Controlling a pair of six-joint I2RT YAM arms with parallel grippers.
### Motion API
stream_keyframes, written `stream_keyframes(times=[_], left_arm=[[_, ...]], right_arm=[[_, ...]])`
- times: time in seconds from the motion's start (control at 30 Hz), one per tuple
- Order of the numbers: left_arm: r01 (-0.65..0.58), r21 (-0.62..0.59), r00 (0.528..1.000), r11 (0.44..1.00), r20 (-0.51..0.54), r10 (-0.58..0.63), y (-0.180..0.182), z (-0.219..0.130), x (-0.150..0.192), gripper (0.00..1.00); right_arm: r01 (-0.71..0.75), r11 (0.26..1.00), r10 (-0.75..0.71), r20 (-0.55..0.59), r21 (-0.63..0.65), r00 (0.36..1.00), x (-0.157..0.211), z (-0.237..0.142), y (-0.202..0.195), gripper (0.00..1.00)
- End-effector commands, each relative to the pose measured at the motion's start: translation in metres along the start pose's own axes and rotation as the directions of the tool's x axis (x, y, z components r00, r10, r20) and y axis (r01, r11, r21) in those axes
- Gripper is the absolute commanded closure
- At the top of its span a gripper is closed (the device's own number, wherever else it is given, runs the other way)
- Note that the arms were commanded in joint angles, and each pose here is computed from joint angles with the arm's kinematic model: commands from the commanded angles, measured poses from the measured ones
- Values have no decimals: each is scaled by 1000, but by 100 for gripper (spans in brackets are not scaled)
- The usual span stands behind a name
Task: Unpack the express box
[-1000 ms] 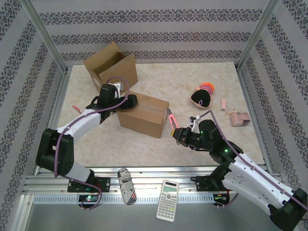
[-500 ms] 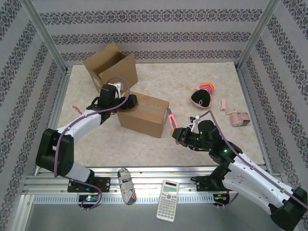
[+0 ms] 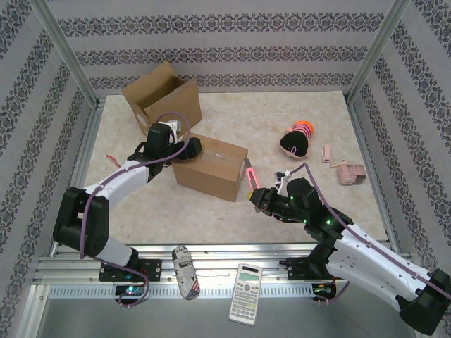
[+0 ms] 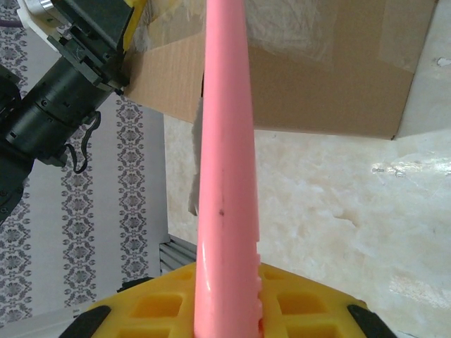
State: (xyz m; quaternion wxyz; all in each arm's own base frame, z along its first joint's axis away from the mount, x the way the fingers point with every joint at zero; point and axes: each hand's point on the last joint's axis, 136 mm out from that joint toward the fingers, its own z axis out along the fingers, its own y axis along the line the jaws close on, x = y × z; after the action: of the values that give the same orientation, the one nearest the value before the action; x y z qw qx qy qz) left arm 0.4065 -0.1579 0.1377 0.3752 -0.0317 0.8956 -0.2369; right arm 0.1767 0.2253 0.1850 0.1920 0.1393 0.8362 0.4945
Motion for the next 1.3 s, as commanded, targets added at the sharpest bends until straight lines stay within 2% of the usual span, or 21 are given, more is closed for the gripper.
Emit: stream_keyframes(times=[0.0, 0.43, 1.27], left_arm=[[7, -242, 911, 970, -399, -106, 68, 13, 137, 14], [5, -253, 906, 967, -409, -112, 71, 15, 140, 14], [2, -267, 902, 964, -416, -117, 75, 16, 144, 14]], right_arm=[[-1, 1000, 0, -117, -4, 993, 26, 0, -4, 100], [-11, 1000, 10, -127, -8, 992, 33, 5, -9, 100], [19, 998, -30, -187, -62, 982, 53, 15, 8, 100]])
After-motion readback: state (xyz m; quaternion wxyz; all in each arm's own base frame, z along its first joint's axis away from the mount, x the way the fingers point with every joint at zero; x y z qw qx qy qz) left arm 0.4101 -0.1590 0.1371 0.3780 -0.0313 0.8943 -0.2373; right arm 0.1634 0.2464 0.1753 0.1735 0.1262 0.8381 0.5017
